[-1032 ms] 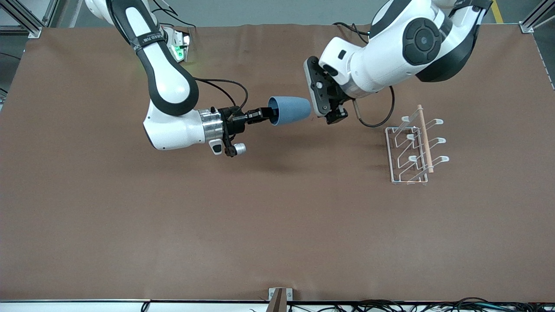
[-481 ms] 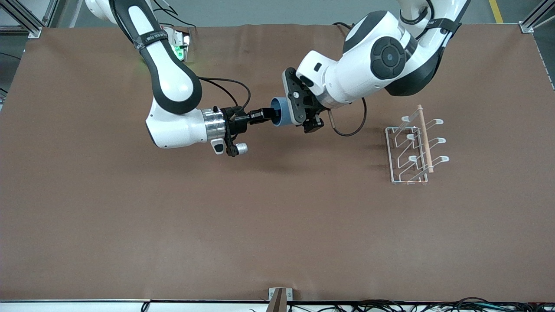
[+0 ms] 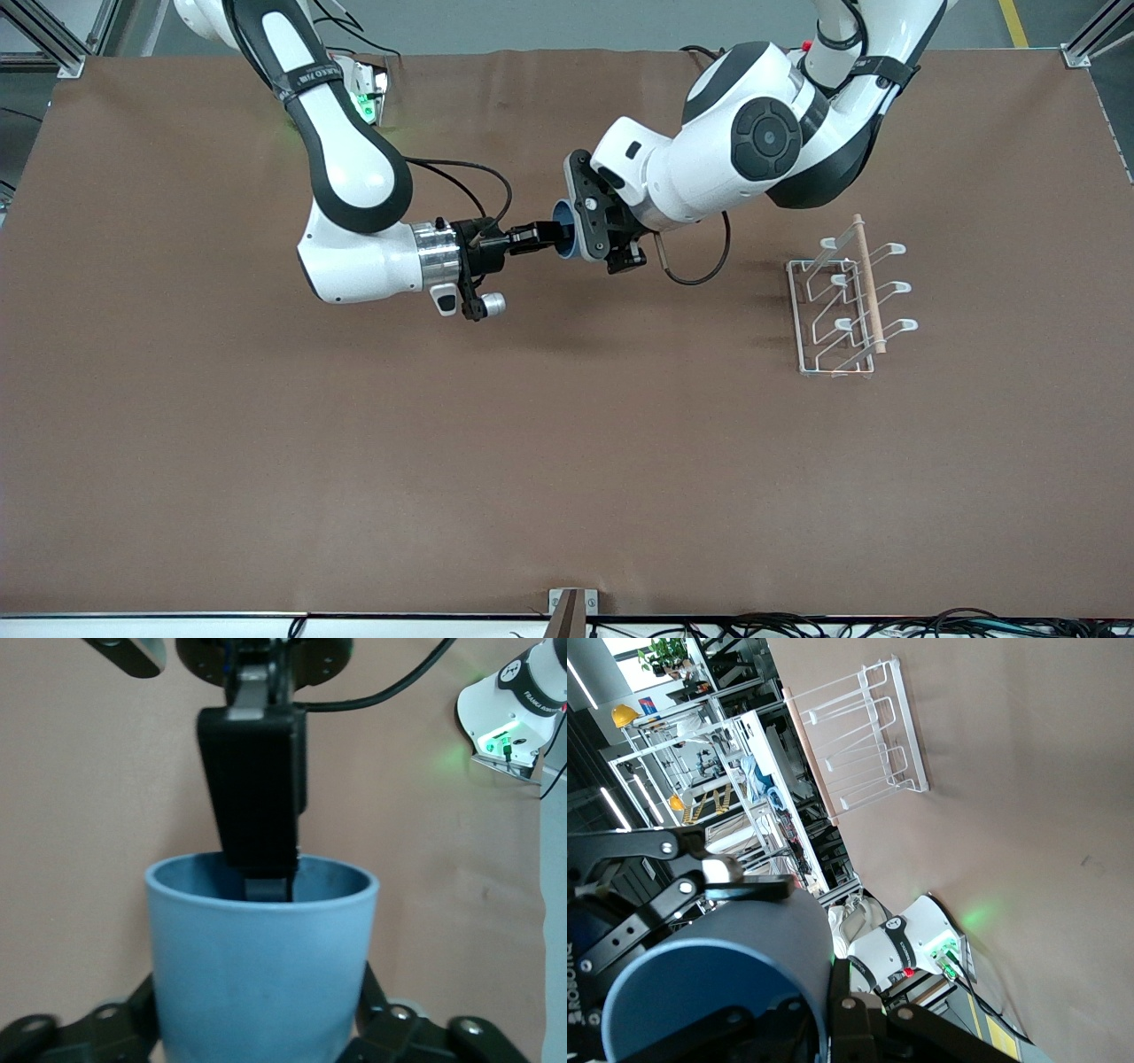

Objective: Hang cup on cup holder
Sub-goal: 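Grasp the blue cup's rim with the left gripper from the right gripper, then carry the cup to the rack with the left gripper while the right gripper retracts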

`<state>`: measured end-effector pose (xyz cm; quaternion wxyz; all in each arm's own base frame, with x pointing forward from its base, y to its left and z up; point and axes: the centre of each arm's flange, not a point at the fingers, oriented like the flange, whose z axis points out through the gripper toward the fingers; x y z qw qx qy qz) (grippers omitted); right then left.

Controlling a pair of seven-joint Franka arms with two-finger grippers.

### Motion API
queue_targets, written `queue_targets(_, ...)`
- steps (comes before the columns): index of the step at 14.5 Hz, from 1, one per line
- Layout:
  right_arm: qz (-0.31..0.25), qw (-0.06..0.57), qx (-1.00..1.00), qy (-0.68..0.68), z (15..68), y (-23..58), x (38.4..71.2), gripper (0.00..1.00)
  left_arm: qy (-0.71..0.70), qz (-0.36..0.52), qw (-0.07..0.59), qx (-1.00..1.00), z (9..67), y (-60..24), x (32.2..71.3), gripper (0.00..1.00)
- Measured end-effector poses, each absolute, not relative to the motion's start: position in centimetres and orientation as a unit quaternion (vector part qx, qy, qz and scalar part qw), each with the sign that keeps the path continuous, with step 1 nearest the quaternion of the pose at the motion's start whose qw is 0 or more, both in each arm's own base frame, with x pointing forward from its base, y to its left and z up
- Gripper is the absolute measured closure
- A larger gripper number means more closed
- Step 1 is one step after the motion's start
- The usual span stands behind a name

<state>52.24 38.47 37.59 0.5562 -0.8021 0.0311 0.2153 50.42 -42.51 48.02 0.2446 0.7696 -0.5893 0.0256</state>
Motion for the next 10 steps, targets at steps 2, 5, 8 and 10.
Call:
queue_targets(2,0.216,0.556,-0.802,0.031,37.45,38.52,52.19,0.95,-0.589,0.024,0.245,0.770,47.87,-42.50,50.38,0.21)
queue_targets(5,0.217,0.555,-0.802,0.031,37.34,38.57,52.16,0.95,-0.589,0.023,0.245,0.770,47.75,-42.46,50.36,0.21)
queue_targets(8,0.216,0.555,-0.802,0.031,37.42,38.61,52.18,0.89,-0.593,0.021,0.236,0.769,47.78,-42.37,50.29,0.21)
queue_targets(10,0.212,0.556,-0.803,0.032,37.66,38.27,52.50,0.71,-0.602,0.015,0.210,0.771,47.62,-41.77,50.53,0.21)
